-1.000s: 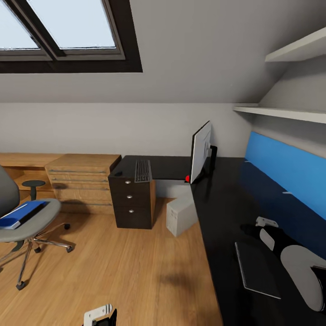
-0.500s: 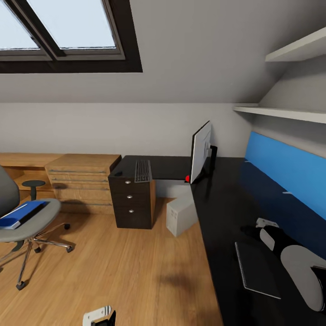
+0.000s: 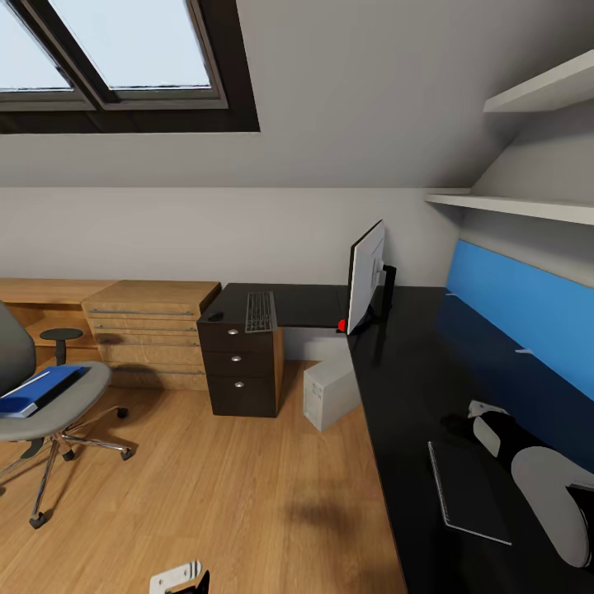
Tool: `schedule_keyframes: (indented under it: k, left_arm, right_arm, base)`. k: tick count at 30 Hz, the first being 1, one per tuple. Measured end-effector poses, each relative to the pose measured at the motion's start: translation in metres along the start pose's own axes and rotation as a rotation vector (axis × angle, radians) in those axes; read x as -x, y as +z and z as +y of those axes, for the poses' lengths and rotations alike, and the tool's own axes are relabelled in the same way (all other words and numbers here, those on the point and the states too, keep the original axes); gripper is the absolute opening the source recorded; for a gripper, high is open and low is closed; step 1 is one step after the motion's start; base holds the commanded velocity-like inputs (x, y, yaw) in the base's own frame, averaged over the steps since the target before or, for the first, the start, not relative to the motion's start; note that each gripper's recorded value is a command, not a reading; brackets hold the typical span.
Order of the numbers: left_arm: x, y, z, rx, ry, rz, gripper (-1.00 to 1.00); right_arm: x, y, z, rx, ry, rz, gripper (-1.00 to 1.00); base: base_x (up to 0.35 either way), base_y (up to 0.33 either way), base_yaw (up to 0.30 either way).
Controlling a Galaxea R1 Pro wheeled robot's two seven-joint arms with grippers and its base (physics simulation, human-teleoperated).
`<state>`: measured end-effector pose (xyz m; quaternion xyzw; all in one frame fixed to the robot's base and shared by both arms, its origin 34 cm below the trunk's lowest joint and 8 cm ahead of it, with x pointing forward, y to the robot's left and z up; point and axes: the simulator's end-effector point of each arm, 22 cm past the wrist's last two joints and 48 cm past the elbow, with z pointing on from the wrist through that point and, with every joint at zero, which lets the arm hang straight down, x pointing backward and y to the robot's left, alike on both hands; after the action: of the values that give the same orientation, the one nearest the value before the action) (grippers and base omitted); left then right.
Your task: In the bedroom, organize the workspace by keeping the computer under the desk, ensuring the monitor is on the desk, placing the keyboard on the desk next to the monitor, placing the mouse on the desk next to the keyboard, moving the folder from the swivel chair onto the desk next to the mouse, stacking the notebook on top of the folder with the pen on top of the notebook, and positioning the swivel chair next to the desk.
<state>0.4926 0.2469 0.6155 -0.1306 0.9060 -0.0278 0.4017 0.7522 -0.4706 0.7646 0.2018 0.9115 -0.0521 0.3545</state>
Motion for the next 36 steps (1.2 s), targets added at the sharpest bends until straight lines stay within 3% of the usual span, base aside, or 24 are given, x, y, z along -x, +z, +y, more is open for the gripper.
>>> schedule_keyframes:
  k: [10,22,36]
  left_arm:
    - [-0.0008,0.0000,0.0012,0.003,0.000,0.002,1.00]
    - [-0.0009,0.0002,0.0011,0.004,0.000,0.002,1.00]
    - [-0.0006,0.0002,0.0010,0.004,0.000,0.001,1.00]
  right_arm:
    - [-0.0022,0.0002,-0.0013,-0.011,-0.004,0.008,1.00]
    - [-0.0032,0.0005,-0.0022,-0.023,-0.009,0.010,1.00]
    - [-0.0033,0.0004,-0.0022,-0.024,-0.011,0.009,1.00]
  base:
    - [-0.008,0.000,0.000]
    - [-0.204,0.000,0.000]
    - [-0.042,0.000,0.000]
